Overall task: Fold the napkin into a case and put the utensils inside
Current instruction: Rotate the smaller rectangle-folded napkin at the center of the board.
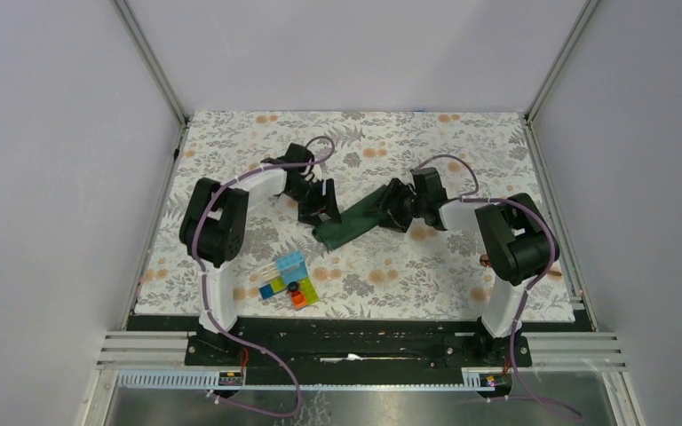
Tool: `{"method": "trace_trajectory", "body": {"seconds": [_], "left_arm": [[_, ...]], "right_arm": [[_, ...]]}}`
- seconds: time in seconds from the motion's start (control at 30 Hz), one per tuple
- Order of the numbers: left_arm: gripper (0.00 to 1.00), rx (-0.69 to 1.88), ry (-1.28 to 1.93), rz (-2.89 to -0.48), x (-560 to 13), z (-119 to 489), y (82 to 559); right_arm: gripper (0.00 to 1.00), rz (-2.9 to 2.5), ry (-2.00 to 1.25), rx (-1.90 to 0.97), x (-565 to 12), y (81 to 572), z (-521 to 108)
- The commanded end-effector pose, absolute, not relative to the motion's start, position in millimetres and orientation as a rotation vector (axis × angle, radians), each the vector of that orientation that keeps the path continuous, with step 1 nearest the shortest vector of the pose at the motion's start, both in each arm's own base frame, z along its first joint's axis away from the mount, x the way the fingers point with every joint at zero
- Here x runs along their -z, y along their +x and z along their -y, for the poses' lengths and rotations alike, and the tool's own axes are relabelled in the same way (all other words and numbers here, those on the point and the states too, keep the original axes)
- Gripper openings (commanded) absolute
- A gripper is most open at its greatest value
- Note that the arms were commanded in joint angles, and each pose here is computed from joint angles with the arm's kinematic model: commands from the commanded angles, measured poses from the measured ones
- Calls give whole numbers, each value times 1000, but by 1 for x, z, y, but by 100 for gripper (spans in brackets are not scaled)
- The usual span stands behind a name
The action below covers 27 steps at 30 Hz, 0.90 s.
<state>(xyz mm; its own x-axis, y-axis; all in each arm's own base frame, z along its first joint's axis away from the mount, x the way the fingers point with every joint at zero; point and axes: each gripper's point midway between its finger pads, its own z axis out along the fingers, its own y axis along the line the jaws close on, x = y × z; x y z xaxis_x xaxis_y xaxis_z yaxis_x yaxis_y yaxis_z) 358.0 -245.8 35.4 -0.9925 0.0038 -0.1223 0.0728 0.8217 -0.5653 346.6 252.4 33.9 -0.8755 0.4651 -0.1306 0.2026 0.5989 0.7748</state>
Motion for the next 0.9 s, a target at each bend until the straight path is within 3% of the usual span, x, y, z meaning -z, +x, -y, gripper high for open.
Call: {"method": "trace_trajectory", "body": {"seconds": [0.0,0.23,0.5,0.73,0.87], "left_arm": [[68,1011,17,-2881,-44,253,307],[68,1191,61,-2824,-68,310,219],[68,1214,139,-2898,-63,333,158],[70,1002,269,-2826,-98,303,166],[54,1059,242,-2749,-120,307,203]], "right_arm": [[74,-2542,397,-1071,-30,365,-247],[72,-2685,100,-1080,-21,329,-245],[70,-2777,-138,-1169,-27,263,-254],[69,-2799,-150,-1057,-31,251,-238],[70,-2749,-154,-1065,-50,269,-244]]}}
